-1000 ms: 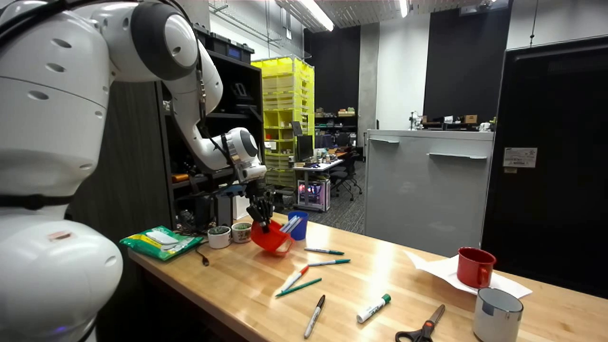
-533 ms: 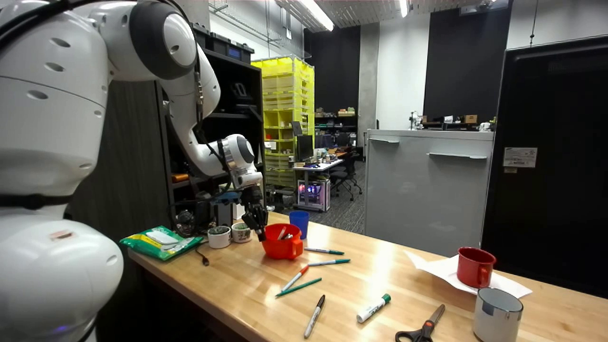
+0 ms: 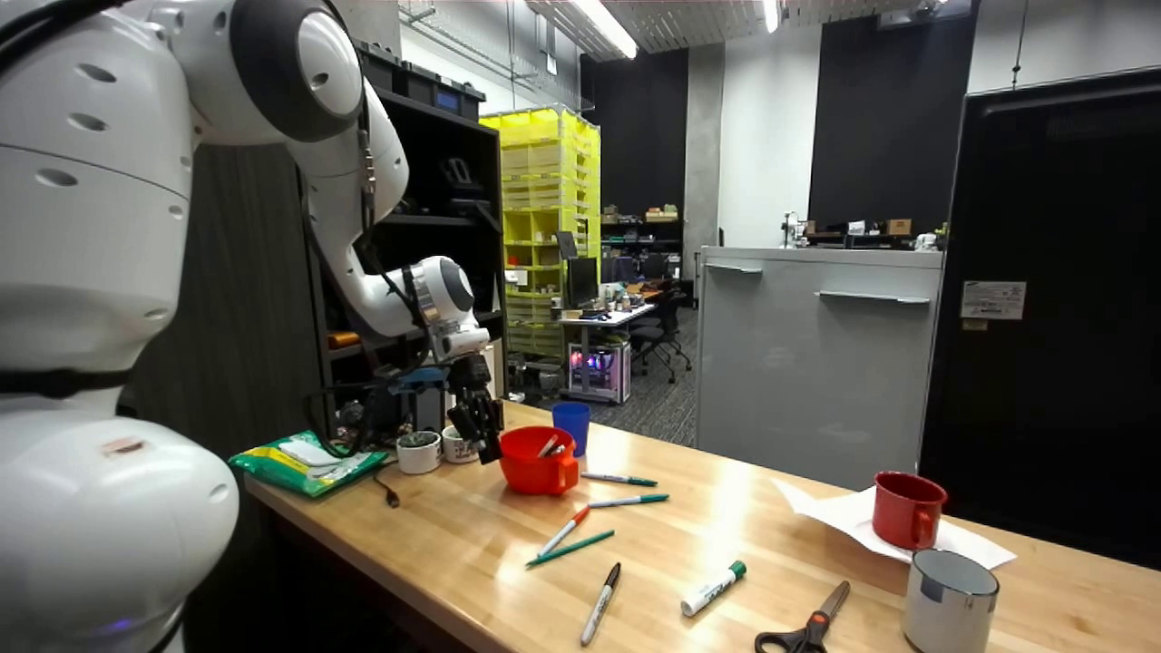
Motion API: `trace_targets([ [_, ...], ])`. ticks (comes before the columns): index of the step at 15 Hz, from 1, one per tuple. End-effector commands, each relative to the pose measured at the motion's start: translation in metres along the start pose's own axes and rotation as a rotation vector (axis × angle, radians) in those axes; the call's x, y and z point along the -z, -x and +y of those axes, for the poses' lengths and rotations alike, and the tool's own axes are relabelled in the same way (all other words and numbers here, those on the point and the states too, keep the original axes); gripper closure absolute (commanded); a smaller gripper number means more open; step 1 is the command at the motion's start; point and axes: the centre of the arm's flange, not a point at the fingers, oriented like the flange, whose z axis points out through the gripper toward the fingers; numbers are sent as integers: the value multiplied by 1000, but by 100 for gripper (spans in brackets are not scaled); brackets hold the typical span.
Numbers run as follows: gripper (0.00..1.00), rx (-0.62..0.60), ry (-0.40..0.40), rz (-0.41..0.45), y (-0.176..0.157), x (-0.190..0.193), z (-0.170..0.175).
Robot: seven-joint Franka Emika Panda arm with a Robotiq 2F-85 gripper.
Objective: Remove one pencil from the cup, then put the cup upright
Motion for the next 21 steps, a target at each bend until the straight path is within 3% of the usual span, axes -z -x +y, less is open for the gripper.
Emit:
trace_targets([
  [1, 37, 17, -63, 29, -7, 33, 24],
  [6, 2, 159, -241, 78, -11, 63, 41],
  [9, 0, 297, -338, 108, -3, 78, 50],
  [12, 0, 459, -384, 120, 10, 91, 57],
  [13, 0, 373, -347, 104, 9, 83, 39],
  [18, 0, 440, -366, 116, 15, 89, 45],
  [21, 0, 543, -387, 108, -13, 84, 36],
])
